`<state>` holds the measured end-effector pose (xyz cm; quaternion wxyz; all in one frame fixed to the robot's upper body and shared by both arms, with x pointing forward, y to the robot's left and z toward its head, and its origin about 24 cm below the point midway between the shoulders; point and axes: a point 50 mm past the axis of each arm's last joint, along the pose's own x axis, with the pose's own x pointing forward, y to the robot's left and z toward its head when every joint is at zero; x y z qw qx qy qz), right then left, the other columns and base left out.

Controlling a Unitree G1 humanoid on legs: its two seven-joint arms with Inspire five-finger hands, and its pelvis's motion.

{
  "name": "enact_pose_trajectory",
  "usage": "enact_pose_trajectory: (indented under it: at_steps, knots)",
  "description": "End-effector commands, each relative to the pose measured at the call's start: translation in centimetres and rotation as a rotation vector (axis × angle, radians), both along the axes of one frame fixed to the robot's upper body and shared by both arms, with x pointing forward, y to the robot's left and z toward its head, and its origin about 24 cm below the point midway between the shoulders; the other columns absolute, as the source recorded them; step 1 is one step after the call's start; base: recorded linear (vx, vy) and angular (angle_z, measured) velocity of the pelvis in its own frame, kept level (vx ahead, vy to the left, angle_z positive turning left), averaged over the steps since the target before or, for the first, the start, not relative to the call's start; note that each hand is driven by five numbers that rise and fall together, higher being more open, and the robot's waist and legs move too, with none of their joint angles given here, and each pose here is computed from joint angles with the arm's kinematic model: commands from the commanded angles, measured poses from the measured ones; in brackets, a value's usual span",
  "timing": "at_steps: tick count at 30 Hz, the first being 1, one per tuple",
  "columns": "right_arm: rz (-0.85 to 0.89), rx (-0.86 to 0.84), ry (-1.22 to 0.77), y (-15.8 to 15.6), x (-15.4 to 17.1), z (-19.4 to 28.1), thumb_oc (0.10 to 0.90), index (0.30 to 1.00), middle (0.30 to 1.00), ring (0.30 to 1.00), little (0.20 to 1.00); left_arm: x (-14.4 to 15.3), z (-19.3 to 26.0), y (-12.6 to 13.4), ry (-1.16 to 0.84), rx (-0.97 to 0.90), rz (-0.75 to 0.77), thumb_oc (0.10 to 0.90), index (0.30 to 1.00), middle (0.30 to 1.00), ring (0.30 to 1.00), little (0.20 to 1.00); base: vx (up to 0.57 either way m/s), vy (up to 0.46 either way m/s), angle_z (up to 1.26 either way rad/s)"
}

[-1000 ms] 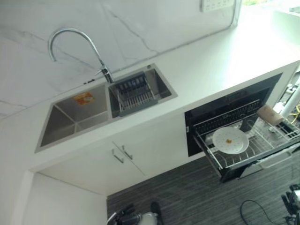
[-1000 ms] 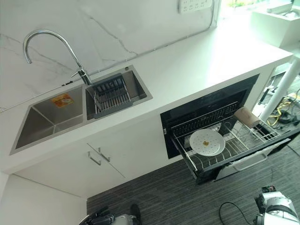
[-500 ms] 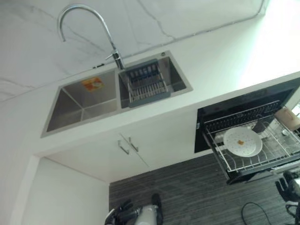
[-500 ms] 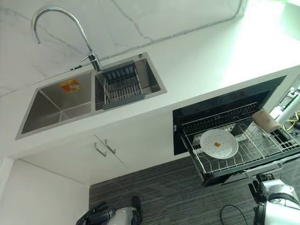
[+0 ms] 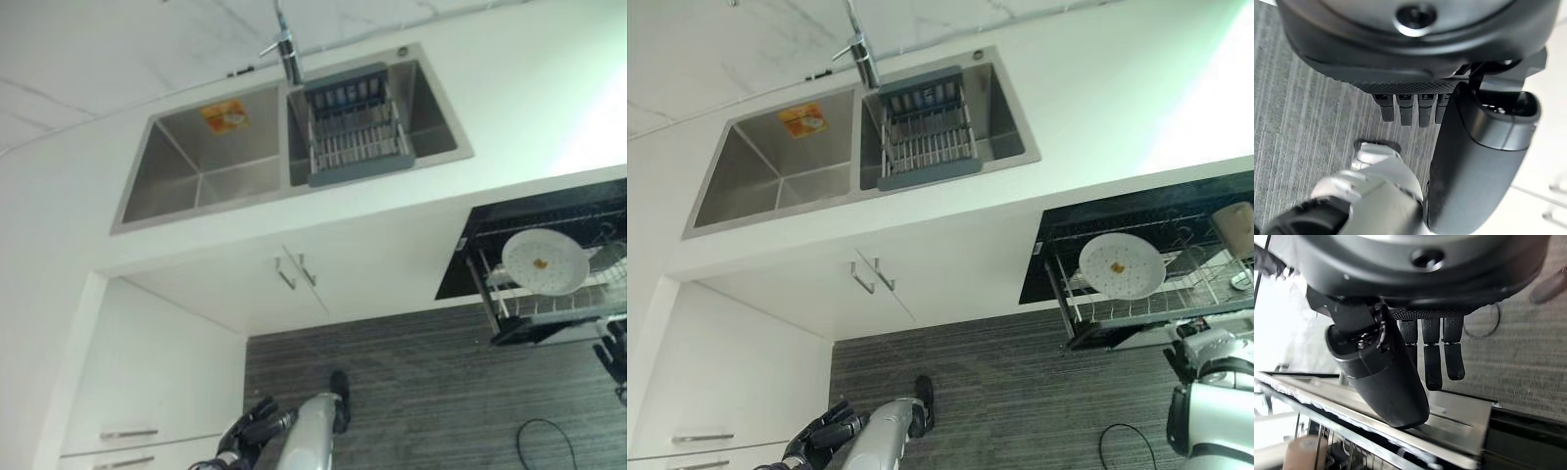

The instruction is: Place the dishes in the dishwasher.

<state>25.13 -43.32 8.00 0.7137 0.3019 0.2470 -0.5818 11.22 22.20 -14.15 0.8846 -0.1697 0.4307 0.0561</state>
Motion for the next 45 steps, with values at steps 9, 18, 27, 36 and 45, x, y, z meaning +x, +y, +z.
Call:
enact_pose_trajectory:
  at_steps: [9, 18, 27, 36, 45]
  knots:
    - [0.077, -0.345, -0.719, 2.2, 7.7, 17.7, 0.4, 0.3, 0.3, 0.3, 0.3, -3.8, -0.4, 3.1, 0.181, 0.1, -0.087, 0.8, 0.9, 0.9, 0.9, 0.9, 0.02, 0.011, 0.22]
    - [0.251, -0.788, -1.051, 5.2, 7.9, 26.9, 0.4, 0.3, 0.3, 0.3, 0.3, -4.6, -0.7, 1.8, 0.157, 0.068, -0.097, 0.8, 0.9, 0.9, 0.9, 0.9, 0.03, 0.068, 0.15]
    - [0.328, -0.826, -1.159, 5.6, 7.6, 28.2, 0.4, 0.3, 0.3, 0.3, 0.3, -5.0, -0.3, 2.6, 0.124, 0.068, -0.087, 0.8, 0.9, 0.9, 0.9, 0.9, -0.03, 0.029, -0.03]
    - [0.259, -0.846, -0.973, 4.2, 7.7, 23.0, 0.8, 0.9, 0.9, 0.9, 0.9, -3.7, 0.5, 3.4, 0.057, 0.142, -0.098, 0.8, 0.9, 0.9, 0.9, 0.9, -0.06, -0.066, -0.02]
    - [0.567, -0.655, -0.82, 5.8, 7.5, 8.0, 0.8, 0.9, 0.9, 0.9, 0.9, -0.8, 2.3, 5.8, -0.083, 0.287, -0.045, 0.8, 0.9, 0.9, 0.9, 0.9, -0.08, -0.117, -0.14]
